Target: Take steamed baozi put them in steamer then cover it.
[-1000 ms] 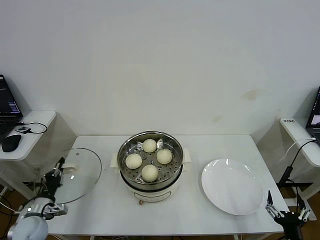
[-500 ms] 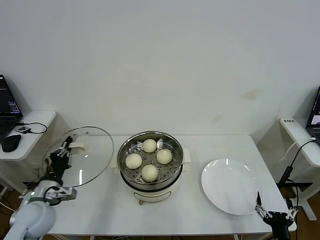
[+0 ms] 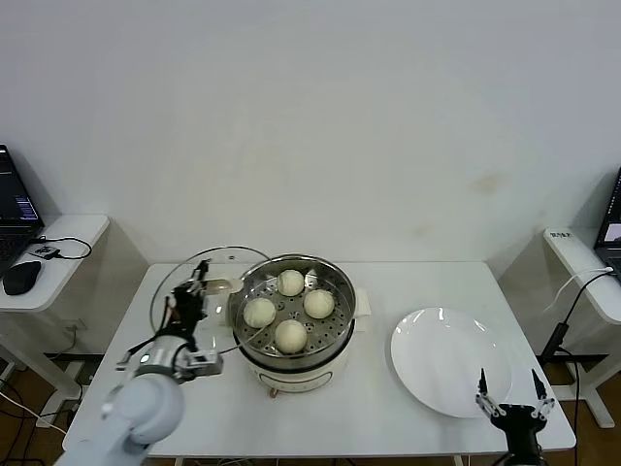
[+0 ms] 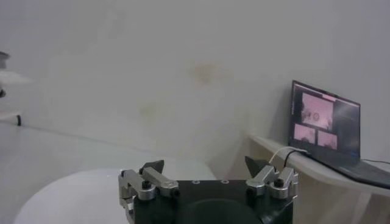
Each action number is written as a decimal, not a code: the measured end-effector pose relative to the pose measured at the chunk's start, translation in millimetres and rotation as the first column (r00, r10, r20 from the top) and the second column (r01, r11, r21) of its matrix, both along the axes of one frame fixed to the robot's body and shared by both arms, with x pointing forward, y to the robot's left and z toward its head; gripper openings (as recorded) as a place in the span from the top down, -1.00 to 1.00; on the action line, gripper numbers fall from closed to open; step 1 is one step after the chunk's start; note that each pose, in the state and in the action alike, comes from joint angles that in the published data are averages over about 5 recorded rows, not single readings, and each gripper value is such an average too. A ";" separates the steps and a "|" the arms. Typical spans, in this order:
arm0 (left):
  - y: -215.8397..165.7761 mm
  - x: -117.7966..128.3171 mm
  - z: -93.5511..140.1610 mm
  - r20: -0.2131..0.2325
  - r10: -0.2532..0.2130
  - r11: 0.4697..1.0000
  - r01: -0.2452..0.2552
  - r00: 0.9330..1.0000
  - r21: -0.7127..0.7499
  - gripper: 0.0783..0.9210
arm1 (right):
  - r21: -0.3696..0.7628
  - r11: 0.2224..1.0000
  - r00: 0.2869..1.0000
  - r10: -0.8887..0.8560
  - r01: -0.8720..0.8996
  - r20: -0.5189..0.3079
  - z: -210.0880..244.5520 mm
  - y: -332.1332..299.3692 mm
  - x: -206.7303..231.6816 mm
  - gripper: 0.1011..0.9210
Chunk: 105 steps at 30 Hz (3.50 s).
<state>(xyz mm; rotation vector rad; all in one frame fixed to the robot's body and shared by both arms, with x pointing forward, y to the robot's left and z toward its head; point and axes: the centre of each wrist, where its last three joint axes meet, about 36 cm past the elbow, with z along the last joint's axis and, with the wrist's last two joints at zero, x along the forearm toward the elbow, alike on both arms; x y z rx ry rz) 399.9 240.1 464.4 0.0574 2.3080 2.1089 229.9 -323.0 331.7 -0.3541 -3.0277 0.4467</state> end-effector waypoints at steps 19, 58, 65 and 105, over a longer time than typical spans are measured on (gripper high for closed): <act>-103.2 25.0 -7.0 -0.021 -0.061 0.998 0.061 0.998 0.019 0.83 | -0.037 0.999 1.000 0.012 -0.013 -0.017 -9.5 7.3 2.4 -0.76; -130.7 28.9 -35.9 -0.042 -0.085 0.995 0.087 0.996 0.039 0.83 | -0.043 0.999 0.999 0.019 -0.021 -0.044 -17.2 7.2 -5.6 -0.76; -128.7 23.9 -35.1 -0.028 -0.084 0.996 0.085 0.996 0.023 0.49 | -0.042 0.999 0.999 0.021 -0.023 -0.048 -18.7 7.3 -5.9 -0.76; 8.2 -150.4 -37.0 -0.042 0.028 0.371 -0.049 0.999 -0.927 -0.77 | -0.003 0.989 0.986 0.147 -0.147 -0.072 -2.7 15.4 -18.9 -0.76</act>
